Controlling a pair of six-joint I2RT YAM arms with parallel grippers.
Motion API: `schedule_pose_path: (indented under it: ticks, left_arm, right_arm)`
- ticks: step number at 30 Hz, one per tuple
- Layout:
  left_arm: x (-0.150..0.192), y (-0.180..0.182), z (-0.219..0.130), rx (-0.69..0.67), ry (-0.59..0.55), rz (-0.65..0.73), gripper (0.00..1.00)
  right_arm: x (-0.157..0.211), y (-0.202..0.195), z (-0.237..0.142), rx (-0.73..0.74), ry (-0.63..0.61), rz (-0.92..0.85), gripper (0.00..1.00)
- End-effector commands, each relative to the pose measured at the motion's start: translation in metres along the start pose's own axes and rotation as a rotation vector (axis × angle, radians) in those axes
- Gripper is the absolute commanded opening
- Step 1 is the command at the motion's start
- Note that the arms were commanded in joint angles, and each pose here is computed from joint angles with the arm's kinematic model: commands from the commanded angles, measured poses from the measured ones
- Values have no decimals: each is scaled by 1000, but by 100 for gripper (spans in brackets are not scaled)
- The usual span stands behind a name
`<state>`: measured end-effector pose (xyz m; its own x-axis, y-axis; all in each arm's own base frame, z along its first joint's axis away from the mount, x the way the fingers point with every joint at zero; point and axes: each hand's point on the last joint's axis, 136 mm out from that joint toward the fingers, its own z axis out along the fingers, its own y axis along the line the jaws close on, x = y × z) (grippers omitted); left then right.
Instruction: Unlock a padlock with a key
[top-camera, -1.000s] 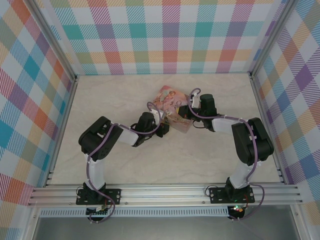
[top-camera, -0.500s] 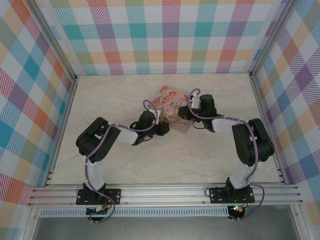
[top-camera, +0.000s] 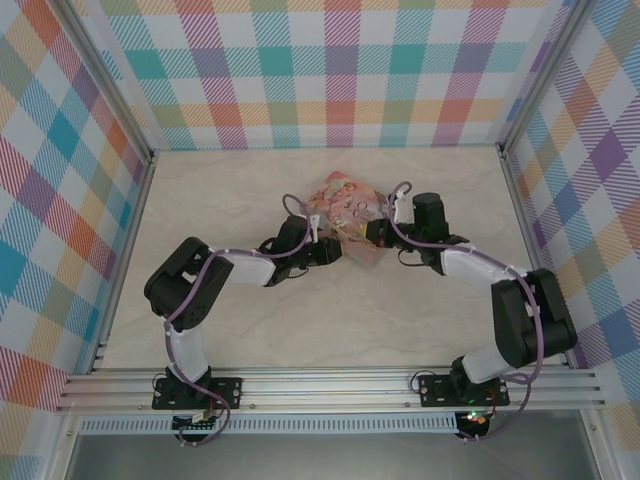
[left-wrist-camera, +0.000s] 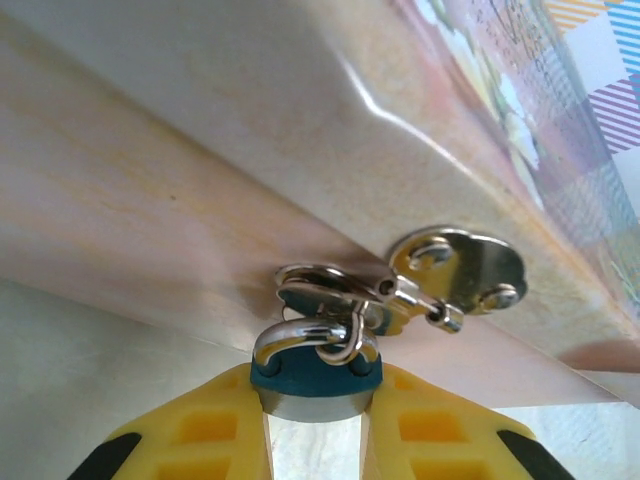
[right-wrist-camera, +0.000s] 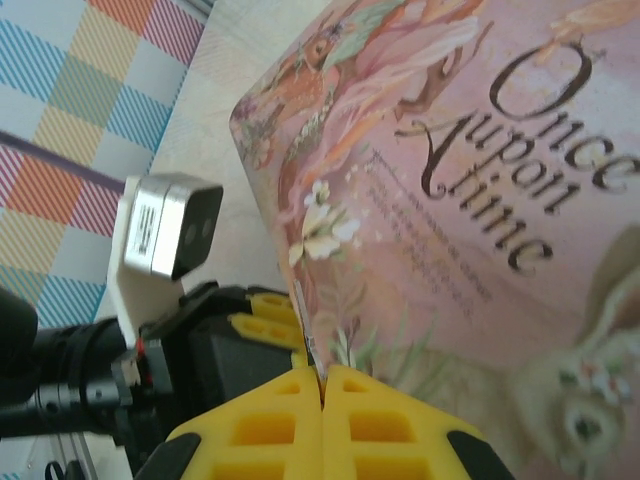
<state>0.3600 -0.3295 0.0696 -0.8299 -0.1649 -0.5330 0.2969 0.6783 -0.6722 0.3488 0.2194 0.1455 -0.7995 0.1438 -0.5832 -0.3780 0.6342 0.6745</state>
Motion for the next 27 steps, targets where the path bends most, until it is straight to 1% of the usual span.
schedule_pose_path:
  ticks: [1, 7, 13, 21, 27]
  left_arm:
    - [-27, -41, -14, 102, -56, -20, 13]
    - [-34, -56, -22, 127, -39, -79, 12]
    - [-37, -69, -28, 165, -19, -117, 14]
    - [-29, -72, -34, 170, 19, -107, 12]
    - [-22, -73, -32, 206, 30, -67, 11]
  right_arm:
    - [26, -5, -14, 23, 47, -29, 2]
    - [56, -8, -30, 23, 46, -67, 2]
    - [76, -16, -25, 42, 79, -96, 2]
    - [56, -10, -12, 9, 54, -133, 2]
    - [54, -20, -8, 54, 59, -163, 2]
